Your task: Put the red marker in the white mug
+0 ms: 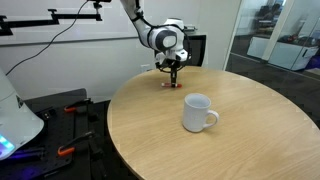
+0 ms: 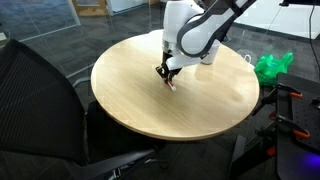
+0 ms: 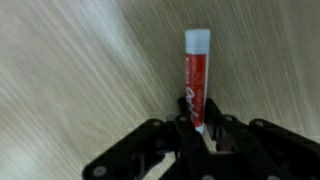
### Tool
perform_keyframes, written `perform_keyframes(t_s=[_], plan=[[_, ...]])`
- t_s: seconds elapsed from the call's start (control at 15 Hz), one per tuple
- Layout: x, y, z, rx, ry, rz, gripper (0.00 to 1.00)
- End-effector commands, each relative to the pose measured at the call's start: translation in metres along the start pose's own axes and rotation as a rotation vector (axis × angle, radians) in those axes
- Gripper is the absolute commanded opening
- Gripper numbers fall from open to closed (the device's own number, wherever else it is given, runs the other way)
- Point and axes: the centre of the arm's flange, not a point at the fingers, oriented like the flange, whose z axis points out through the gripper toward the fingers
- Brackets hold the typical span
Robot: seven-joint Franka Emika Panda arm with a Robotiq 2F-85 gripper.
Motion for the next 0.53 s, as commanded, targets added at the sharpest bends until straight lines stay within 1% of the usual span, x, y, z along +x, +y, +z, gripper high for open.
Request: perform_keyframes(t_s=[0.0,0.07,0.2,0.47], plan=[[0.005,-0.005,-0.004,-0.006,-0.029,-0.024,0.03],[0.004,-0.005,-0.008,-0.007,-0.044,-0.028,0.05],[0.0,-0.005,-0.016,-0.014,-0.051,-0.062,0.05],[-0.008,-0.005,-0.048,0.007,-0.071,-0.128,0.05]])
